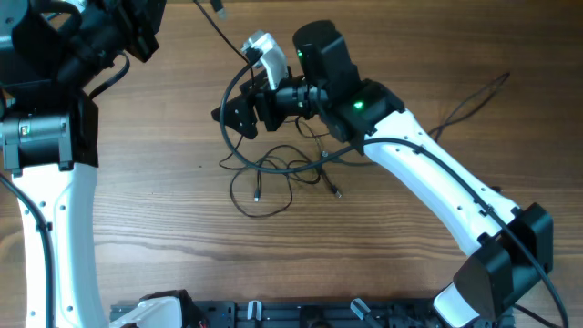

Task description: Untangle cables

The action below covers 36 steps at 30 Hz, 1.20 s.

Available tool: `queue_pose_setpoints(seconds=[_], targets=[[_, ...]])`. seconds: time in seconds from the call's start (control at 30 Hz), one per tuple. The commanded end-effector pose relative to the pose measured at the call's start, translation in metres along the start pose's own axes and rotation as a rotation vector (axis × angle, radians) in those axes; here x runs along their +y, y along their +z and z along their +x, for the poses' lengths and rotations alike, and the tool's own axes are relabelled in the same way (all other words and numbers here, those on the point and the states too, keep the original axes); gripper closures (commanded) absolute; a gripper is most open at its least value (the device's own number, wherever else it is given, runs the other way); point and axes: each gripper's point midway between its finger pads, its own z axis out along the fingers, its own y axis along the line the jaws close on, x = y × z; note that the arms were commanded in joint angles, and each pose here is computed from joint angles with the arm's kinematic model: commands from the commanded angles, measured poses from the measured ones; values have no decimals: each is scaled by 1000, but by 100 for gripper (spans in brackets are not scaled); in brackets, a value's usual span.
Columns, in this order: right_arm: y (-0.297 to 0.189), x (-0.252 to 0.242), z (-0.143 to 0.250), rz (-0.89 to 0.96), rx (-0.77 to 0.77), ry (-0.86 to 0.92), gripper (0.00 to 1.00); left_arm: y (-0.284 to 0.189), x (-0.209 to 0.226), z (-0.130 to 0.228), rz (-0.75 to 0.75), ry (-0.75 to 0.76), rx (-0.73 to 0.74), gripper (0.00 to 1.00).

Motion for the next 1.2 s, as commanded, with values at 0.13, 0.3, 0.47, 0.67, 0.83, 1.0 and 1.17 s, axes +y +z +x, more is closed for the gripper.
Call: queue_pose_setpoints(seconds=[0.13, 0.3, 0.47, 0.67, 0.83, 1.0, 1.17], targets=[[0, -16, -2, 68, -24, 288, 96, -2, 14, -16, -61, 68, -91, 96], [-15, -10, -6, 62, -34, 507, 96, -29, 82, -67, -395, 213, -387, 96], [-35, -11, -19, 23, -73, 791, 96, -68, 131, -84, -713, 343, -487, 33], [-58, -23, -38, -65, -110, 1064, 96, -63, 160, -33, -781, 566, -77, 0], [-67, -28, -57, -114, -170, 1211, 96, -42, 143, 47, -436, 833, 405, 0], [-74, 1, -75, -288, -104, 1358, 96, -36, 150, 83, -376, 1031, 572, 0], [-82, 18, -93, -394, -85, 1407, 96, -29, 158, 112, -362, 1151, 678, 0]])
